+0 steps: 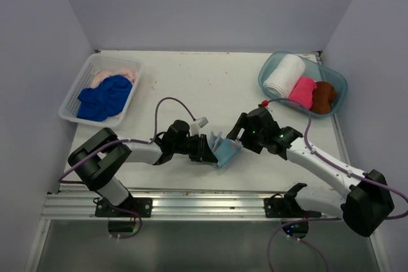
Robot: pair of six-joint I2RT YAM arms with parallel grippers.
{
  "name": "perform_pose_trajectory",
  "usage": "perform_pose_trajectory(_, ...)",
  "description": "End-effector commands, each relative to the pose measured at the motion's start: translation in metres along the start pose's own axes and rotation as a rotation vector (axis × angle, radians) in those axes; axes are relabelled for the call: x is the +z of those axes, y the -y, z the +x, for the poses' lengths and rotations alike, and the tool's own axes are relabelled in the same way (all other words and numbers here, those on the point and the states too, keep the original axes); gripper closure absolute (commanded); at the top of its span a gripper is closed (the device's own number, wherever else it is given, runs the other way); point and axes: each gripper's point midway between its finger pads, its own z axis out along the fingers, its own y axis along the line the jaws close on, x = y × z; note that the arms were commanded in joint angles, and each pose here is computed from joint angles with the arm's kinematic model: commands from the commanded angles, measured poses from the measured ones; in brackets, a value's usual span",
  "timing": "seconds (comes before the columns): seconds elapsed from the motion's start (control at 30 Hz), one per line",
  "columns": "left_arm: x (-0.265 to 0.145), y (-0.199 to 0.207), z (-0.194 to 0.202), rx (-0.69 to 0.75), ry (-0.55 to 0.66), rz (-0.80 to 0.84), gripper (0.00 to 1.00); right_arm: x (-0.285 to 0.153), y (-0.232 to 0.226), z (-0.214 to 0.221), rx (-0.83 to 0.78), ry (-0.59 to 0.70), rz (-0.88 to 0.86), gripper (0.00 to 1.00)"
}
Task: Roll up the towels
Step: Roll the towel
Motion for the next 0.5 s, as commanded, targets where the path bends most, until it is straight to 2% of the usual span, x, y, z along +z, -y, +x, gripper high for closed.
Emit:
perform_pose_trajectory(0.0, -0.008, 0.007, -0.009, -0.074, 0.015, 0.09, 0.78, -0.012, 0.0, -0.02, -0.001, 0.111, -0.018, 0.18)
perform_pose_trajectory(0.2, -0.006, -0.001, -0.005, -0.123, -0.001, 0.098, 0.78, -0.012, 0.004, -0.018, -0.009, 0.104, 0.001, 0.18)
perform_pose_trajectory(0.47, -0.006, -0.013, 0.004, -0.218, -0.006, 0.077, 0.78, 0.012, 0.005, 0.008, 0.04, 0.012, -0.057, 0.18)
